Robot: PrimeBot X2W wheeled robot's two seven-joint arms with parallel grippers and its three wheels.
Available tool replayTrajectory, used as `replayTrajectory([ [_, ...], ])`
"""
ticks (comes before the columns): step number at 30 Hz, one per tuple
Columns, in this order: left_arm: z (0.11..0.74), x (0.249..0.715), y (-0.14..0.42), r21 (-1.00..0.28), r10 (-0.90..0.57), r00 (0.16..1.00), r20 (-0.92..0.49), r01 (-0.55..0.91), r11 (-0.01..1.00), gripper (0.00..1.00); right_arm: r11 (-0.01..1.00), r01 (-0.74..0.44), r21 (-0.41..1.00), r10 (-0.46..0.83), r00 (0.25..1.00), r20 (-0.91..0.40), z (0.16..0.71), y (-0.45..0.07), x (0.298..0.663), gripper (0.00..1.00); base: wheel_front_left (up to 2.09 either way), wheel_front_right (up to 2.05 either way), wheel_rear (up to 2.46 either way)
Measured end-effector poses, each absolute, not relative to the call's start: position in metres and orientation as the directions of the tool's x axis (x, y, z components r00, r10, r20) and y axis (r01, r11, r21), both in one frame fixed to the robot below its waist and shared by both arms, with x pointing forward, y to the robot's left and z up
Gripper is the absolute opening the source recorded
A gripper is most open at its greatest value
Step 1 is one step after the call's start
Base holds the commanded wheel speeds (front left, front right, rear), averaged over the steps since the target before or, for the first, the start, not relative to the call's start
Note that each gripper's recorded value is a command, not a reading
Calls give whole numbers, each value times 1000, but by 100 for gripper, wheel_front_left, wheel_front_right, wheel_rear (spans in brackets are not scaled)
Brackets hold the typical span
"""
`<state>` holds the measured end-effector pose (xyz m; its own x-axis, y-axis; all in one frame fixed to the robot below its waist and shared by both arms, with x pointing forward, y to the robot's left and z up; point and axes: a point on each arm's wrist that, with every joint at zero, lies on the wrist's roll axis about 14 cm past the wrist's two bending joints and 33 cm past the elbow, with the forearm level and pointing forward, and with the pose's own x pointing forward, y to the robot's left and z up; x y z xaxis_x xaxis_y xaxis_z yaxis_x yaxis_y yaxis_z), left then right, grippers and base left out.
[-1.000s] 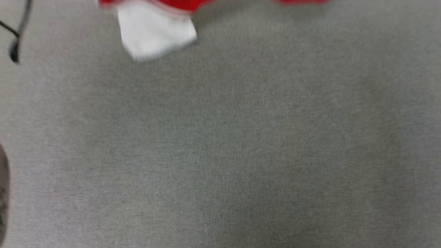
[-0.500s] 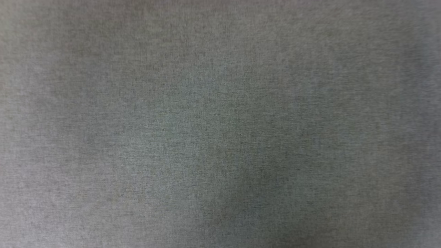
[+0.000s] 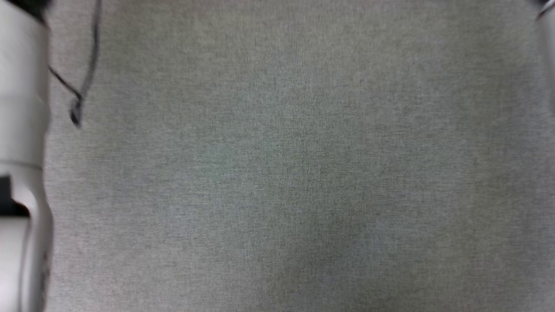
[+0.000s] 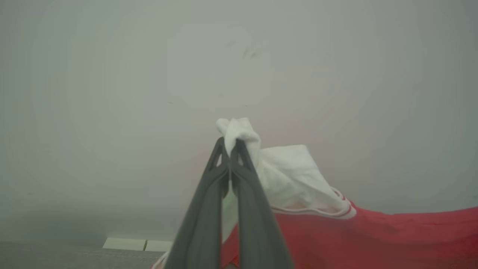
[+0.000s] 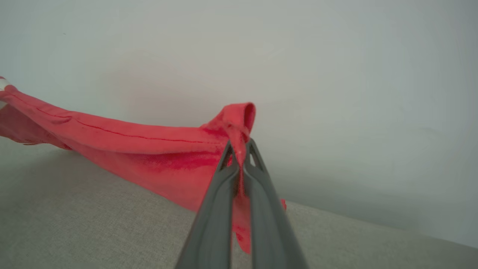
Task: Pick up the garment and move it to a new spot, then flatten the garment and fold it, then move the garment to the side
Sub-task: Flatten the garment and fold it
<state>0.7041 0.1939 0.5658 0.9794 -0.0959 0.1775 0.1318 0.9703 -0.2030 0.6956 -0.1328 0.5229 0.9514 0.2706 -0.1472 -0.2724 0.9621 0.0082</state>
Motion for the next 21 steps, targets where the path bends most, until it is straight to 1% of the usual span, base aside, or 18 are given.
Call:
replayTrajectory([
  [6,527,653,202,-254,-82,993,82,101,962,0,959,-278,55,284,939,-193,493,-138,645,0,0,0,0],
  [11,499,594,206,-278,-82,997,17,83,957,0,955,-288,71,296,931,-214,479,-142,593,0,0,0,0],
  [14,481,554,200,-294,-91,995,-31,78,953,0,958,-271,93,286,929,-236,470,-151,561,0,0,0,0],
  [21,477,478,206,-295,-60,996,-66,38,955,0,957,-257,136,286,920,-267,456,-159,494,0,0,0,0],
])
